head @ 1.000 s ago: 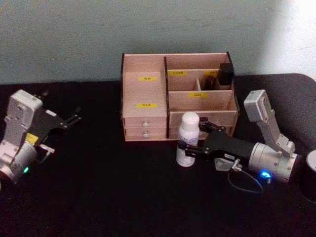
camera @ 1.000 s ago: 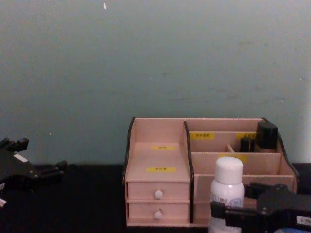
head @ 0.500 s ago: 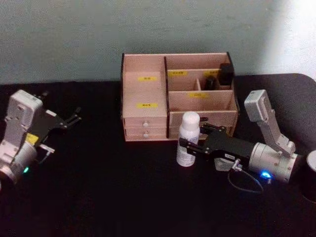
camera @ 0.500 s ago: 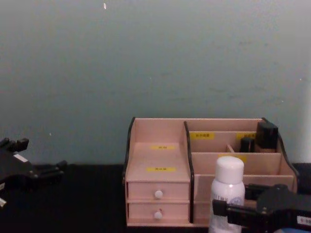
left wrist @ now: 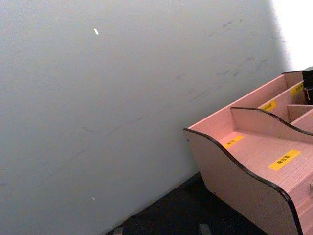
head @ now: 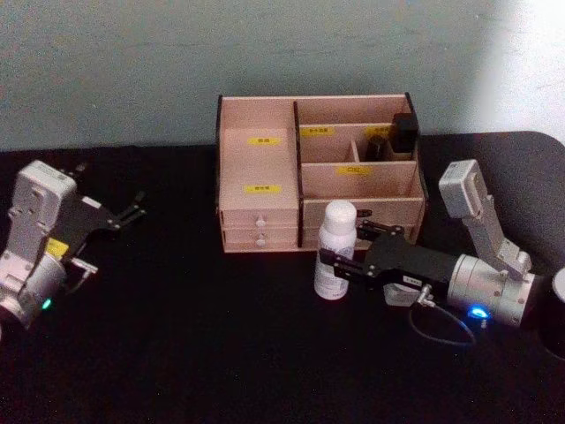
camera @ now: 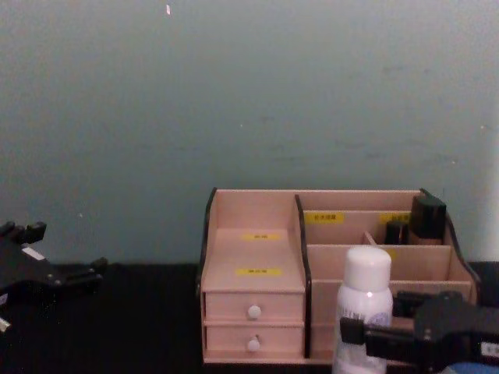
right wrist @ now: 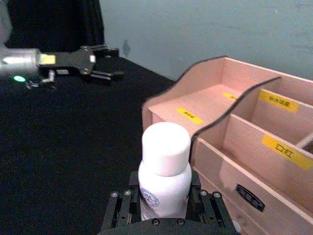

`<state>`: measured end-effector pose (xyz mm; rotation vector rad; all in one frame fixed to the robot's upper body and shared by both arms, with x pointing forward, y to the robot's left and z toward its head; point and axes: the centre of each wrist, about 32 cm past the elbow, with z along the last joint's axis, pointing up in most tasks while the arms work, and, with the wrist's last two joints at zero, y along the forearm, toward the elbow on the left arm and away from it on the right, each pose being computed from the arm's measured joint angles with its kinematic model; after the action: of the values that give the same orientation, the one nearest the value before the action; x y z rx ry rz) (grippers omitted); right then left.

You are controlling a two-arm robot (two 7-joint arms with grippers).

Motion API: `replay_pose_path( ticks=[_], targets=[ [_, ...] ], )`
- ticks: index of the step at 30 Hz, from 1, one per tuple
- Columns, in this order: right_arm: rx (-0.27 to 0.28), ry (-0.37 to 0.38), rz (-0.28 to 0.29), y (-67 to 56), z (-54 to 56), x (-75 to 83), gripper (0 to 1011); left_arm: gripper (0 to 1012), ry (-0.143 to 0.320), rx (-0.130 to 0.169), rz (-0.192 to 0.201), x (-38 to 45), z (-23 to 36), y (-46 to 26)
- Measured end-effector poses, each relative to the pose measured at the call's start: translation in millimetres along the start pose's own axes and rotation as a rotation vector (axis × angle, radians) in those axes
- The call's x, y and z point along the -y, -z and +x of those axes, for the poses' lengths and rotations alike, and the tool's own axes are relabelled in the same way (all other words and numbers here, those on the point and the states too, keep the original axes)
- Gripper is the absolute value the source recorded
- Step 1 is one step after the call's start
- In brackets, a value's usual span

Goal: Pick up the facial cleanser and watermelon frost from the table and place them into the tiered storage box.

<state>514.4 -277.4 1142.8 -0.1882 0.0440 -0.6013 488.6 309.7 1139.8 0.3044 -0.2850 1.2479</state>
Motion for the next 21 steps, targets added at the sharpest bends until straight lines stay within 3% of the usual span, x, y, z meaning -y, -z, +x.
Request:
replay_pose_path(
  ticks=[4, 11, 15, 21],
  targets=[
    [-0.015, -0.022, 0.017, -8.9, 0.4, 3.3, 593, 1001, 0.000, 0.000, 0.000, 0.0, 0.0, 0.0],
    [-0.023, -0.015, 0.086, -34.8, 4.2, 8.0, 593, 1001, 0.000, 0.000, 0.000, 0.0, 0.0, 0.0],
    [-0.009, 0.032, 0.137, -54.3, 10.8, 5.3, 593, 1001, 0.000, 0.000, 0.000, 0.0, 0.0, 0.0],
    [0.010, 0.113, 0.172, -71.2, 18.9, -3.9, 593, 1001, 0.000, 0.000, 0.000, 0.0, 0.0, 0.0]
  ],
)
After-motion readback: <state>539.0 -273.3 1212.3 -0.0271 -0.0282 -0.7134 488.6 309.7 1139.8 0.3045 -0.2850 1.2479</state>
